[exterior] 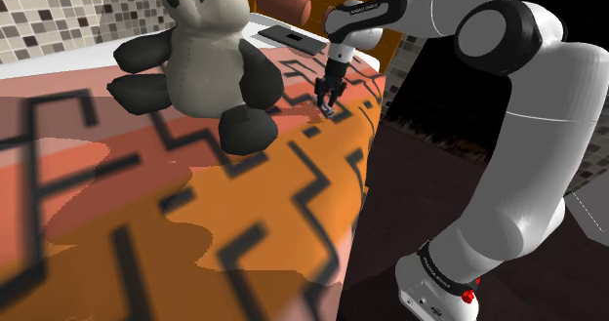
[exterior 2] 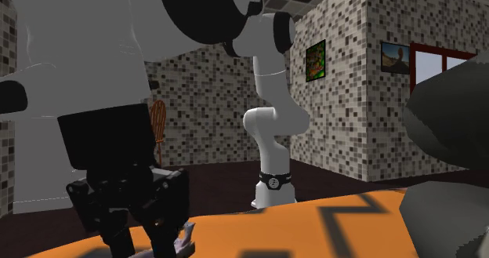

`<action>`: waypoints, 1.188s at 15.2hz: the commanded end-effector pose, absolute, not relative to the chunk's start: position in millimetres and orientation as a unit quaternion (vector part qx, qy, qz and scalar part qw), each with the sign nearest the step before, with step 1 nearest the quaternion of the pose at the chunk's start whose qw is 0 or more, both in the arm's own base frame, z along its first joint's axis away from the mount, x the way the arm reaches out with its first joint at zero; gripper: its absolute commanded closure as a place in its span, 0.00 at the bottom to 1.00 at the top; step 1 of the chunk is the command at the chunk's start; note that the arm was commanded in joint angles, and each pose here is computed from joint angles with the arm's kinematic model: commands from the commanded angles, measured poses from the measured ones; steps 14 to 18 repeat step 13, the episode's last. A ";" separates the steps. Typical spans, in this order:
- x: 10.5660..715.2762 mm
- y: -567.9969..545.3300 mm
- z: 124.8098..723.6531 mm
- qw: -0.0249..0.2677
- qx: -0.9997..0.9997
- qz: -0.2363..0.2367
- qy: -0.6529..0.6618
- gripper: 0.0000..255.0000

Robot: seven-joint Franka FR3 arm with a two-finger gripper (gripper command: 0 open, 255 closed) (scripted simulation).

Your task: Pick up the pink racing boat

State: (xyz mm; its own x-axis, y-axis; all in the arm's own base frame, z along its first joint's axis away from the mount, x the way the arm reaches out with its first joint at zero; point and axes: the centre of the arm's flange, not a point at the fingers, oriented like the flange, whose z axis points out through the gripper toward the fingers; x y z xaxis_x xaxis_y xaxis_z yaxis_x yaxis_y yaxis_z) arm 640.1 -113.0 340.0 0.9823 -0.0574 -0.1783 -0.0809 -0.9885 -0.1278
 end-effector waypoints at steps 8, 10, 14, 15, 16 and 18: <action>639.4 -113.2 386.5 0.067 -0.993 0.087 0.035 1.00; 639.4 -113.2 397.0 0.067 -0.993 0.087 0.035 1.00; 639.4 -113.2 403.1 0.067 -0.993 0.087 0.035 1.00; 639.4 -113.2 403.1 0.067 -0.993 0.087 0.035 1.00; 639.4 -113.2 403.1 0.067 -0.993 0.087 0.035 1.00; 639.4 -113.2 403.1 0.067 -0.993 0.087 0.035 1.00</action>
